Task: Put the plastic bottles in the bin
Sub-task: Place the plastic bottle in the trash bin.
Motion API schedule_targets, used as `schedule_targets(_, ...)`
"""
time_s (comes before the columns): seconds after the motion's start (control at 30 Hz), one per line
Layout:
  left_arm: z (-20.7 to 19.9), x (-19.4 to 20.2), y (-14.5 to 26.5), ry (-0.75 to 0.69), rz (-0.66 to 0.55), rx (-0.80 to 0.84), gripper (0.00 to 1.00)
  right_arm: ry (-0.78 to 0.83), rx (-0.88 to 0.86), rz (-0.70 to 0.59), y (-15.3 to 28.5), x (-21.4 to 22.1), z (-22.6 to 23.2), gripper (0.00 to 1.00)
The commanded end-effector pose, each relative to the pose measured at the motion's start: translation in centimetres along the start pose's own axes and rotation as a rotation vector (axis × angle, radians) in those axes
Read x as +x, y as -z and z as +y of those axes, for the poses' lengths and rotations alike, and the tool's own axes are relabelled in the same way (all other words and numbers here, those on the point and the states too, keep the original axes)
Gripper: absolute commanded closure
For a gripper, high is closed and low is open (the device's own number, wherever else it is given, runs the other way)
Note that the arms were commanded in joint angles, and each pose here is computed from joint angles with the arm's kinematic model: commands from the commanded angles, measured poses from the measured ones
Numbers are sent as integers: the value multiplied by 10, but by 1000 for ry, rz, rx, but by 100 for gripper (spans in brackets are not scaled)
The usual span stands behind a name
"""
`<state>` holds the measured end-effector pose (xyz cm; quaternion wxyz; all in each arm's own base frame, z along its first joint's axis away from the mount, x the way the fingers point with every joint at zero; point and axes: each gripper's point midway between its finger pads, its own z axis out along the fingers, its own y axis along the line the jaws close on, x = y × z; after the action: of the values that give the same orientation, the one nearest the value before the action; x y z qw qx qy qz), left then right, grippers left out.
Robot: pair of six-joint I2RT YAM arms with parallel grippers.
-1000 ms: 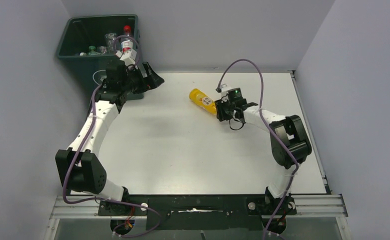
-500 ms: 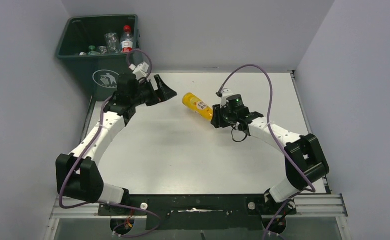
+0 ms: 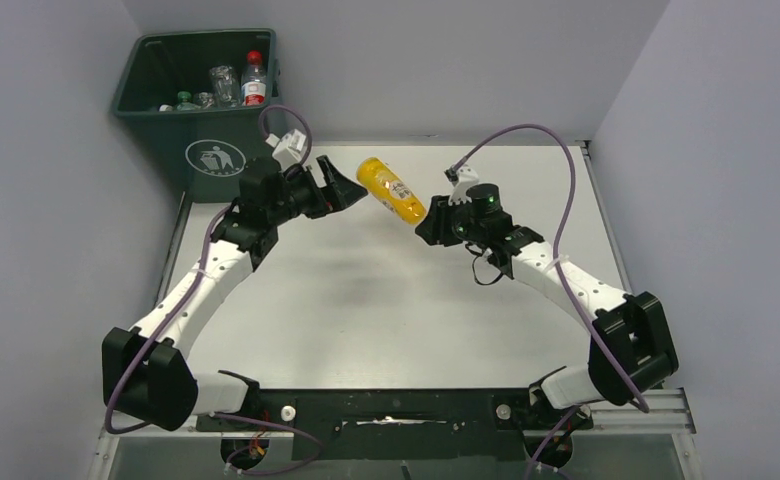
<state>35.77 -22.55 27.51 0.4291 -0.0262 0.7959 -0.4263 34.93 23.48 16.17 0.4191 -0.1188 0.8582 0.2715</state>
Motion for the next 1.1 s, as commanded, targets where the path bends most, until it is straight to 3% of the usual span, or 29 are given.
schedule_targets(0.0,-21,-21,4,5,-87,79,13,-21,-97,-124,12,-33,24,82)
schedule_targets(0.5,-24,-7,-5,111,-68,174,13,-31,-187,-210,34,-56,47,82)
schedule_targets(1.07,-25,-16,-13,241,-180,274,13,-26,-291,-210,37,-57,77,80)
